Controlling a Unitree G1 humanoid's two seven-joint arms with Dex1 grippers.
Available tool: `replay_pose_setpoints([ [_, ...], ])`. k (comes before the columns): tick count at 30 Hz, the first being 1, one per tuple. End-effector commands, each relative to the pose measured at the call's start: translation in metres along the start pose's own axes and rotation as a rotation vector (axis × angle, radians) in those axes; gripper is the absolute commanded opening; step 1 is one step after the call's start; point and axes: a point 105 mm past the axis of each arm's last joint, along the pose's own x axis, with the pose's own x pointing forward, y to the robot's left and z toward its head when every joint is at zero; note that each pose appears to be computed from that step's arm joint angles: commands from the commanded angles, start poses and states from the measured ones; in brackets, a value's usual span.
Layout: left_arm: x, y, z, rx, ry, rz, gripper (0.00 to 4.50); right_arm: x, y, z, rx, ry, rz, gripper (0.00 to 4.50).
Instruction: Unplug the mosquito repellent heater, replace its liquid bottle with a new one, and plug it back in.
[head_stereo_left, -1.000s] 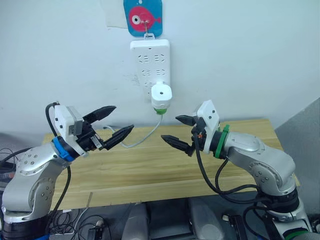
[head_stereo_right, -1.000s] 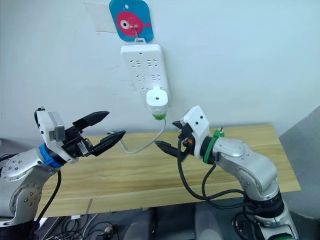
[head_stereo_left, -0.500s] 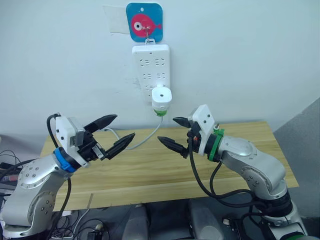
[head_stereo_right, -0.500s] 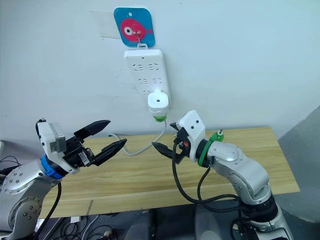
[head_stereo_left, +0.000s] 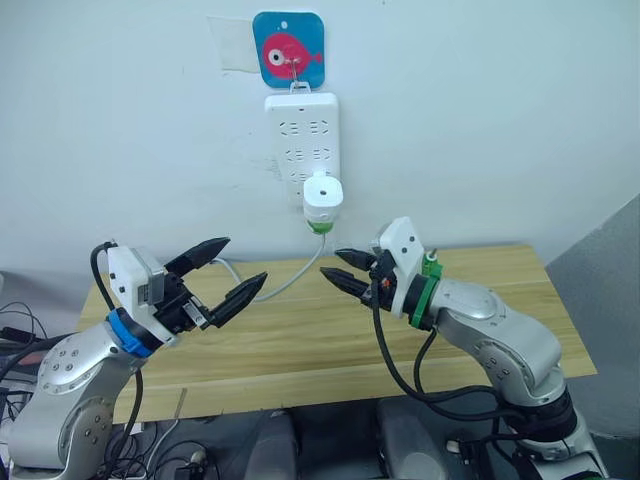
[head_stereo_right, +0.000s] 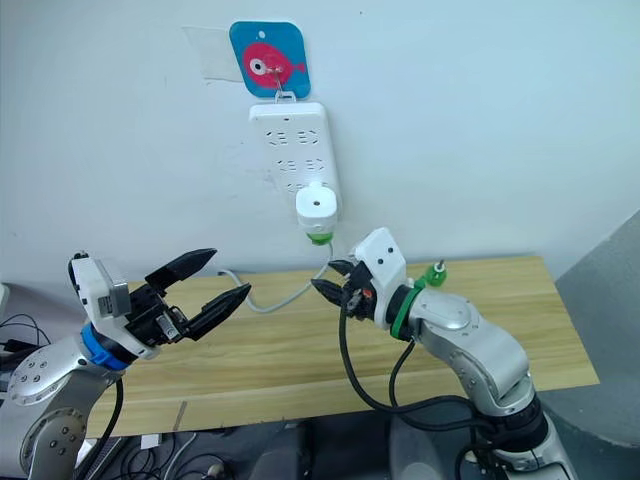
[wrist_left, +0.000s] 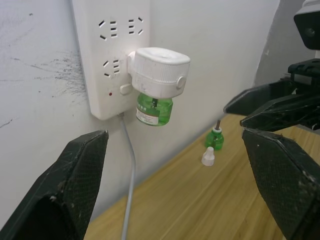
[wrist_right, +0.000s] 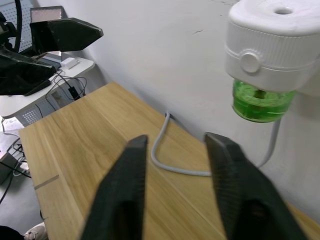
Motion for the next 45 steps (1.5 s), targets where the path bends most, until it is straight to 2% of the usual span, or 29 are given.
replay_pose_setpoints([
  [1,-0.002,-0.003,0.013,0.051,-0.028,-0.01,4.5,-0.001,0.006,0.008,-0.02,-0.04,0.008,0.25],
  [2,-0.002,-0.003,0.013,0.053,-0.027,-0.012,4.5,-0.001,0.006,0.008,-0.02,-0.04,0.008,0.02],
  [9,-0.003,-0.004,0.015,0.058,-0.02,-0.028,4.5,0.001,0.006,0.011,-0.029,-0.052,-0.003,0.02],
  [21,0.003,-0.007,0.025,0.072,-0.017,-0.084,4.5,0.013,-0.012,0.031,-0.069,-0.124,-0.13,0.02],
  [34,0.004,-0.007,0.024,0.073,-0.003,-0.104,4.5,0.024,-0.017,0.026,-0.15,-0.121,-0.21,0.02],
  [45,0.001,-0.007,0.023,0.075,0.002,-0.101,4.5,0.028,-0.024,0.036,-0.158,-0.164,-0.233,0.02],
])
